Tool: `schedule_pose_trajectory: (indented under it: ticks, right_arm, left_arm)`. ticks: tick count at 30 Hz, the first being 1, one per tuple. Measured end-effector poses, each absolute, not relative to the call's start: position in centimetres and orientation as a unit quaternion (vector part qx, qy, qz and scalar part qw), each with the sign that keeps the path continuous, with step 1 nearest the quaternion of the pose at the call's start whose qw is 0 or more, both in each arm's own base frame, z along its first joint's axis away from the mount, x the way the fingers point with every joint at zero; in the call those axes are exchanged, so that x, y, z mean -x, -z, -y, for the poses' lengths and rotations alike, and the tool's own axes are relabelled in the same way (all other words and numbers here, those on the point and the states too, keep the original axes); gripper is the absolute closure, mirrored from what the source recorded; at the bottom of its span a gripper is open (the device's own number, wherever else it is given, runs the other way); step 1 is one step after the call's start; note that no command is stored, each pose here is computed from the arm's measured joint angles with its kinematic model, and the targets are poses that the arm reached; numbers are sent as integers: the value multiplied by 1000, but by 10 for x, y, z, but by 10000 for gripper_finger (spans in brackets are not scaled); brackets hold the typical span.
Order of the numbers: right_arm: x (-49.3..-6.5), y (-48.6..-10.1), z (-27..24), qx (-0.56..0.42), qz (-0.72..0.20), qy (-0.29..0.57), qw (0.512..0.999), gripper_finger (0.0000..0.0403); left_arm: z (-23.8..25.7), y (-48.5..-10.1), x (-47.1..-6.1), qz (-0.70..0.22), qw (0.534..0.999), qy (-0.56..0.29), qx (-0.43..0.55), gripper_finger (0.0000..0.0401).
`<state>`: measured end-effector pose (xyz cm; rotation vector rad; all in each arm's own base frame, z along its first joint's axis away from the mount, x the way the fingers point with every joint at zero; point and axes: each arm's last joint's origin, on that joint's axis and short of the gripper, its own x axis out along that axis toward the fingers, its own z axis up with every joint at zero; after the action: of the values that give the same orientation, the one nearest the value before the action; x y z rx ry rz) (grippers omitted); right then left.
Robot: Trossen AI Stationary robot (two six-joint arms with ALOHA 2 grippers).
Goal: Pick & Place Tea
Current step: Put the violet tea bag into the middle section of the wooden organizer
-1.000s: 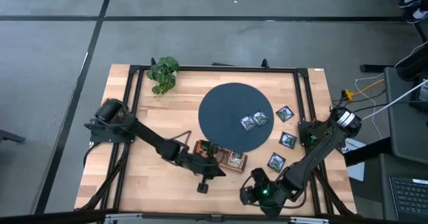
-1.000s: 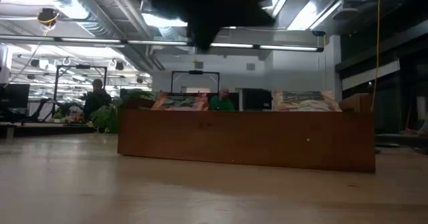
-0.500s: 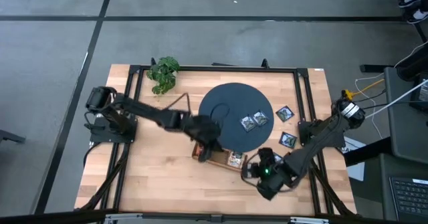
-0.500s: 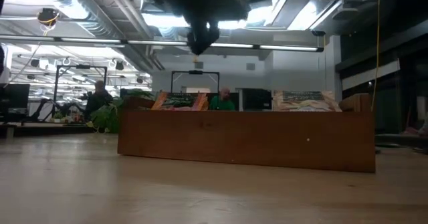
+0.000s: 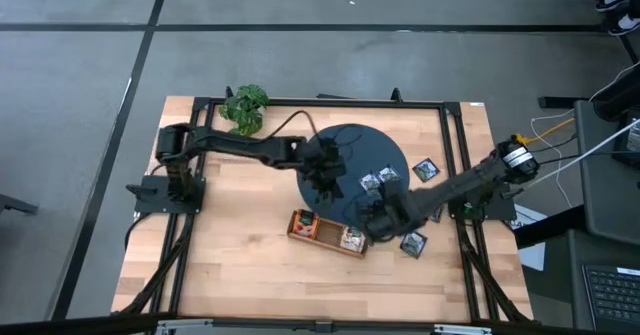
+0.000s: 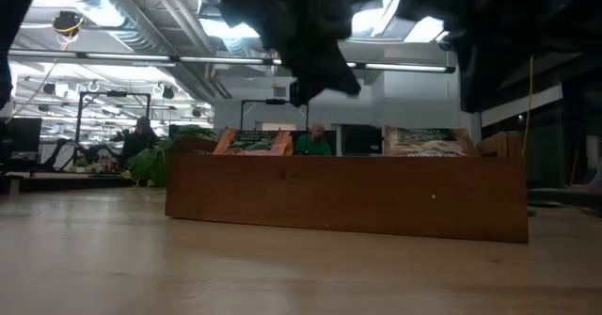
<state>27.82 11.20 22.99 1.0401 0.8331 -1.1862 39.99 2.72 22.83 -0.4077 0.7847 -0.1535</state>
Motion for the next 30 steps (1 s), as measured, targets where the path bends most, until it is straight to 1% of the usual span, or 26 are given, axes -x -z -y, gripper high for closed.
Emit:
schedule_pose_trajectory:
  ticks: [4, 9, 14, 19, 22, 26, 30]
  right_arm:
    - [-283, -228, -87, -415, -402, 507, 640, 383]
    - [-278, -229, -55, -404, -438, 456, 661, 383]
    - [-254, -222, -34, -439, -408, 427, 677, 383]
    - [-228, -206, -28, -501, -355, 418, 669, 383]
    - [-224, -195, -28, -525, -329, 403, 673, 383]
    - [-222, -181, -23, -530, -308, 415, 672, 382]
    - [-220, -175, -17, -530, -296, 434, 665, 361]
  left_arm:
    - [-47, -223, -417, -380, 899, 72, 205, 399]
    - [-72, -218, -437, -374, 906, 47, 193, 399]
    - [-90, -201, -448, -383, 903, 30, 194, 399]
    - [-98, -178, -453, -400, 896, 11, 191, 399]
    - [-99, -166, -457, -403, 898, 13, 173, 398]
    - [-100, -157, -463, -389, 906, 13, 166, 400]
    - [-101, -144, -468, -384, 909, 13, 164, 399]
